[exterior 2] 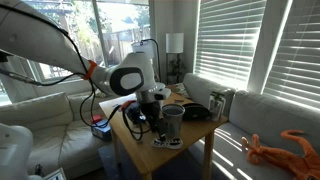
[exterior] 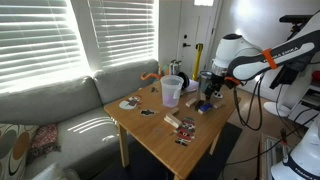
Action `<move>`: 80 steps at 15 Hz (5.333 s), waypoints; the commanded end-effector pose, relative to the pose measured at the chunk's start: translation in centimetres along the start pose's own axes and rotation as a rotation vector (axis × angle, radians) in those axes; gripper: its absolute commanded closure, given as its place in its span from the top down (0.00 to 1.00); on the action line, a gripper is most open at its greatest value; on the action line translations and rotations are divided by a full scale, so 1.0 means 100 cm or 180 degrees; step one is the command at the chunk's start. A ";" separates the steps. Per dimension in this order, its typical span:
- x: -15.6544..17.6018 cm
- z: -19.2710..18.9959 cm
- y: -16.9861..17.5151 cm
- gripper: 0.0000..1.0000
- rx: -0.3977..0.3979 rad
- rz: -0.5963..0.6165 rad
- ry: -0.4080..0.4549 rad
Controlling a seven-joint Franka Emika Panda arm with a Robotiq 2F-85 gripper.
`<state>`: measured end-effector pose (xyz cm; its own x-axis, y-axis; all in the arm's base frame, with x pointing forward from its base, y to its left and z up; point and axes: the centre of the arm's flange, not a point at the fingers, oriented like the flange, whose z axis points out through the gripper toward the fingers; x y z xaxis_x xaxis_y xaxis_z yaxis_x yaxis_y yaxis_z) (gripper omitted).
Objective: Lift the opaque cup, pour its content into the silver cup and then put the silver cup in the opaque cup
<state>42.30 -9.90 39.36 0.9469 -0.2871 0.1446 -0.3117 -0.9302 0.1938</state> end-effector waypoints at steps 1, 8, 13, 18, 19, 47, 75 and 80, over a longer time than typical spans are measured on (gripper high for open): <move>0.000 0.000 0.000 1.00 0.0000 0.0000 0.0000; -0.006 -0.013 0.004 1.00 0.0100 -0.0049 0.0030; -0.028 -0.061 0.015 1.00 0.0193 -0.0083 -0.0004; -0.042 -0.118 0.011 1.00 0.0275 -0.0089 -0.0007; -0.040 -0.131 0.007 1.00 0.0277 -0.0109 0.0049; 0.074 -0.172 -0.220 0.80 0.0863 -0.1436 0.0717; 0.058 -0.201 -0.004 0.04 0.2009 -0.0324 0.0848; 0.045 -0.195 0.010 0.01 0.2275 -0.0361 0.0904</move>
<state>45.00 -7.04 59.41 0.8843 -0.2157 0.4141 -0.0445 -0.9218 -0.3850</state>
